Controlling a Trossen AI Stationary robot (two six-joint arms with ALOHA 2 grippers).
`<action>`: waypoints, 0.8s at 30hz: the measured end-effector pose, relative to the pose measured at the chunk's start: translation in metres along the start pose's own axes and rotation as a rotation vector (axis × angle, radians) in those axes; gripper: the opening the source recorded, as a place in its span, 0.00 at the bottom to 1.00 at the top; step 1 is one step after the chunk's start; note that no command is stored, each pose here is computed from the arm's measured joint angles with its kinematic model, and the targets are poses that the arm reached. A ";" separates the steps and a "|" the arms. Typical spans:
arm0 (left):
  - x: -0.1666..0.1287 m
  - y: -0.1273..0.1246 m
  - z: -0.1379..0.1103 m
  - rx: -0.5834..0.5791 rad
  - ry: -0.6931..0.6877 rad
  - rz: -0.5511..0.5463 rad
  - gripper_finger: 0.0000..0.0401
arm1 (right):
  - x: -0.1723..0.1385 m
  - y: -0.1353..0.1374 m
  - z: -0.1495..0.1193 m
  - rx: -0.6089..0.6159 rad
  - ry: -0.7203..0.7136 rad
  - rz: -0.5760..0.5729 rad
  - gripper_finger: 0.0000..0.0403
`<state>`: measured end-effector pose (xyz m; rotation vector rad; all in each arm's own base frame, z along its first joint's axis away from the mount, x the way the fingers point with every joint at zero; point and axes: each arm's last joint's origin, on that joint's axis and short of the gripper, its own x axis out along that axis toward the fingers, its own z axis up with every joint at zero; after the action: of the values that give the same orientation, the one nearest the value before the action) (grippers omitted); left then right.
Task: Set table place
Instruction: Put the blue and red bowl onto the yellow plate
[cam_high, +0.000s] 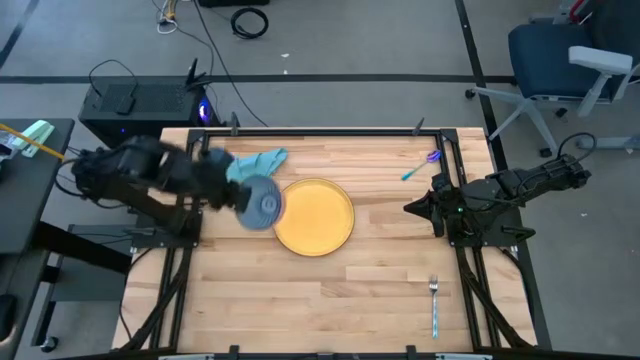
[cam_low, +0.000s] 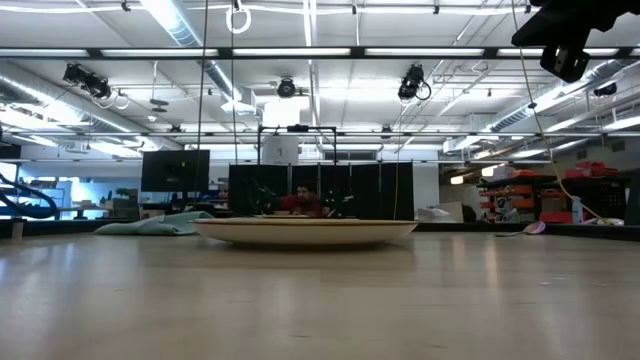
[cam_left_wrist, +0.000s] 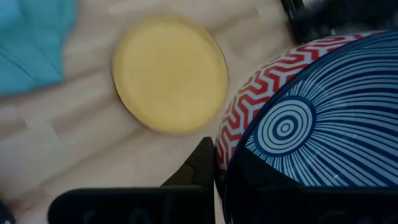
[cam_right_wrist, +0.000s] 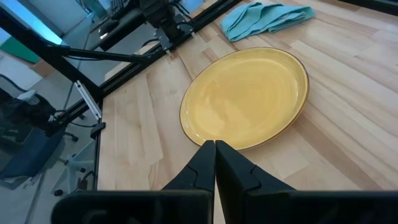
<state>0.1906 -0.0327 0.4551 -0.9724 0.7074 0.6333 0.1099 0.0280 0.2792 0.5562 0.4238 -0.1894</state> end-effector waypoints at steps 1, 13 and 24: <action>0.003 0.001 0.008 -0.011 -0.016 0.015 0.05 | 0.000 0.000 0.000 0.000 0.000 0.000 0.04; 0.084 0.016 0.086 -0.092 0.060 0.253 0.05 | 0.000 0.000 0.000 0.000 0.000 0.000 0.04; 0.217 0.011 0.103 -0.018 0.319 0.378 0.05 | 0.000 0.000 0.000 0.000 0.000 0.000 0.04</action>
<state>0.3408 0.0985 0.3208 -0.9741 1.1880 0.8230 0.1099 0.0280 0.2793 0.5564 0.4234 -0.1894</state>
